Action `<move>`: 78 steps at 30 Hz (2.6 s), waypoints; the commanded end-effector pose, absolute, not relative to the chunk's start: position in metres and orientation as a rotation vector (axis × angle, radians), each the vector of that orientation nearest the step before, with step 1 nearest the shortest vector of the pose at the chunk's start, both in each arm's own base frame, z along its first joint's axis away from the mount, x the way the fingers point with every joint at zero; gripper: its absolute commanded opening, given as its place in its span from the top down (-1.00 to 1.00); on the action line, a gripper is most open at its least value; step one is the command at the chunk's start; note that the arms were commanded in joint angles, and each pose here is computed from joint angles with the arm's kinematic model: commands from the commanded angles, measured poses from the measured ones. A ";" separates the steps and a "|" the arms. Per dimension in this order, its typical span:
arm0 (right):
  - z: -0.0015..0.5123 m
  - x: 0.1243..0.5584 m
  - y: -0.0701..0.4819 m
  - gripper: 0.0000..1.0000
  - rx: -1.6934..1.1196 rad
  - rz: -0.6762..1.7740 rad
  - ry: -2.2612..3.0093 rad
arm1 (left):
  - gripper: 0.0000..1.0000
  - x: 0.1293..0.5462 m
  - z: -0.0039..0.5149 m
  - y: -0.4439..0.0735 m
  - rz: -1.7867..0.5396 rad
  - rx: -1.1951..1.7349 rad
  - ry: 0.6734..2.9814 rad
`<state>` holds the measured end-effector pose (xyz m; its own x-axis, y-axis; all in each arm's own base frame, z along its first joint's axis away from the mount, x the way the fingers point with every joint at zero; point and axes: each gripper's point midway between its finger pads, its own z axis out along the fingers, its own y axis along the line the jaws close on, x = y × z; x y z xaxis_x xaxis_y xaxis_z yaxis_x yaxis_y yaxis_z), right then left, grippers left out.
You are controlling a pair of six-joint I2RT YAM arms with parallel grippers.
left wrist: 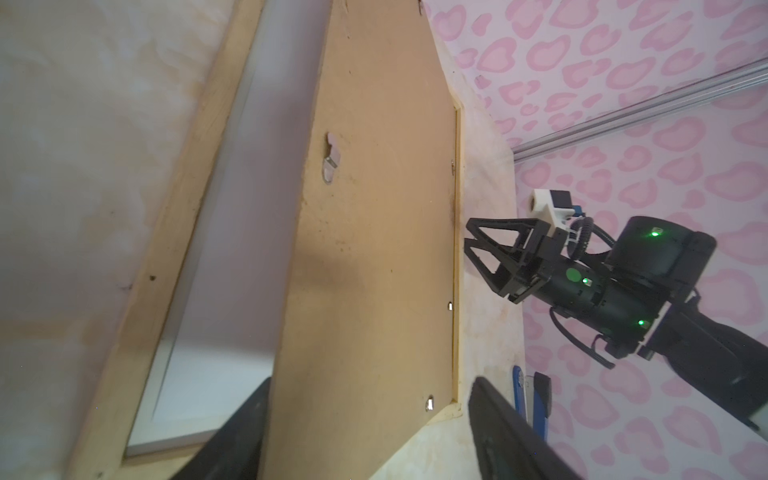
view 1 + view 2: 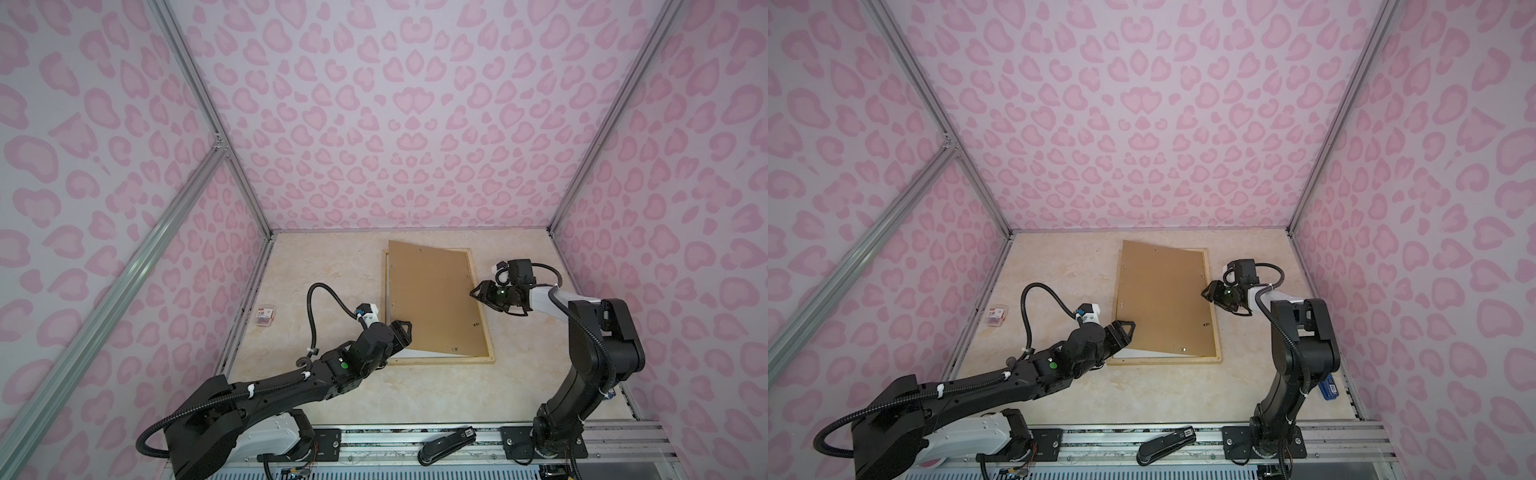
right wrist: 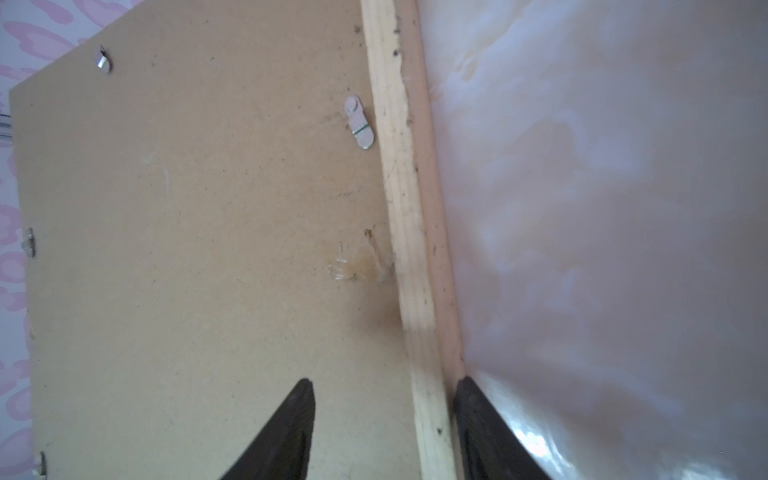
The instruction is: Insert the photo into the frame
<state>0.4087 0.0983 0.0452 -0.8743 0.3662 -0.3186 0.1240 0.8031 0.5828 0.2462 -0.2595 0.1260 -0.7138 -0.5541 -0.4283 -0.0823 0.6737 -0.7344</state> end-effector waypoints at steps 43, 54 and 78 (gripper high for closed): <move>0.086 0.399 0.172 0.37 -0.012 0.668 2.578 | 0.43 0.310 0.047 -0.189 -0.374 -0.348 2.551; 0.060 0.437 0.294 0.97 -0.252 0.773 2.580 | 0.31 0.322 0.056 -0.186 -0.347 -0.305 2.508; 0.012 0.488 0.370 1.00 -0.248 0.905 2.554 | 0.48 0.425 0.042 -0.206 -0.401 -0.277 2.542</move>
